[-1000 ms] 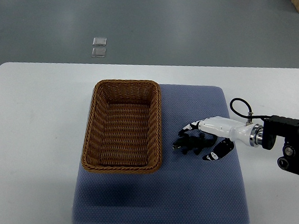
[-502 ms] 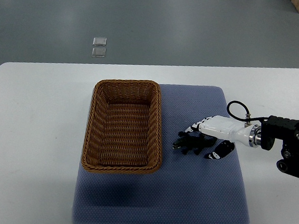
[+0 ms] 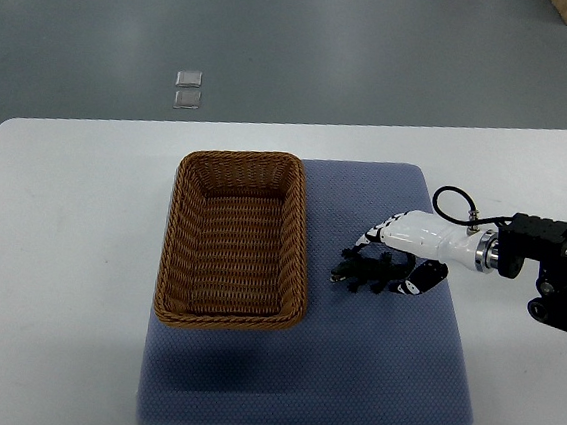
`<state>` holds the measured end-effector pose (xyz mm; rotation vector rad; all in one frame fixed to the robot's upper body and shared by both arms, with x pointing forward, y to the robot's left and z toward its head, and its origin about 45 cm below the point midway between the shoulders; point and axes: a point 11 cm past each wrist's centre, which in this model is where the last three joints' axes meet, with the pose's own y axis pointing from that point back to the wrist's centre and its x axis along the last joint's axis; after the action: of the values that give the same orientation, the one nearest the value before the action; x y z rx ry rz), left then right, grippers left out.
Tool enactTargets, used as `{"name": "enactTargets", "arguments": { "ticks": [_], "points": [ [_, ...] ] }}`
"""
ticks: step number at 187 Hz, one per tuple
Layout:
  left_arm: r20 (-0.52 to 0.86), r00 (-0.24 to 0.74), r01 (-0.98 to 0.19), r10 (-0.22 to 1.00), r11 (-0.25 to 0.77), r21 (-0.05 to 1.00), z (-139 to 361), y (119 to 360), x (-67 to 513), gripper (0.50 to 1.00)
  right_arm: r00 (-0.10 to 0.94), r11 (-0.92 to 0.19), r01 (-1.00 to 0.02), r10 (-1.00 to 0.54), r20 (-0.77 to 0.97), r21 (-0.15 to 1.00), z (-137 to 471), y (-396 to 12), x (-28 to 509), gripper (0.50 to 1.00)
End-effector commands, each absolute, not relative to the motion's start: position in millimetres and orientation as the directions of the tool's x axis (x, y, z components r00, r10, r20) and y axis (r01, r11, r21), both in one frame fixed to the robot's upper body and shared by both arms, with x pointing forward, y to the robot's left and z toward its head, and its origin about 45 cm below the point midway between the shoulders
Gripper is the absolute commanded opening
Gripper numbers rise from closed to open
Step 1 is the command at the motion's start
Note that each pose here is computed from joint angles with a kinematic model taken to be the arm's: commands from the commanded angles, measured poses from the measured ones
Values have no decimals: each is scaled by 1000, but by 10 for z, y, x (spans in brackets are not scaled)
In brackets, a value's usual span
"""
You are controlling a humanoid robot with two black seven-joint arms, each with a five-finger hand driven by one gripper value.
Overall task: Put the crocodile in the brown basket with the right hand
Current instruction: 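Close the right hand fingers to grasp the crocodile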
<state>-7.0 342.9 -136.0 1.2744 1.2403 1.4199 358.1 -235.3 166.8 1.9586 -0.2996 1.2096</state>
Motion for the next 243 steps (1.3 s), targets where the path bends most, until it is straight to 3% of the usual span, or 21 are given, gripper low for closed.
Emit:
{"name": "enactTargets", "arguments": {
  "ticks": [1,96,143,243],
  "points": [
    [161,-131,28,978,-158,987,-1360,3429,-69,1000,516,-657,-563,195,834,501,1690,-2338,3597,805],
    [161,-131,28,978,-158,987,-1360,3429,-69,1000,546,-633,-538,243,802,557,1672,-2401,3593,801],
    [161,-131,28,978,-158,987,-1360,3429,-69,1000,547,-635,-529,252,798,563,1677,-2380,3593,717],
    [161,-131,28,978,-158,987,-1360,3429,-69,1000,546,-640,-521,259,797,565,1653,-2355,3574,717]
  ]
}}
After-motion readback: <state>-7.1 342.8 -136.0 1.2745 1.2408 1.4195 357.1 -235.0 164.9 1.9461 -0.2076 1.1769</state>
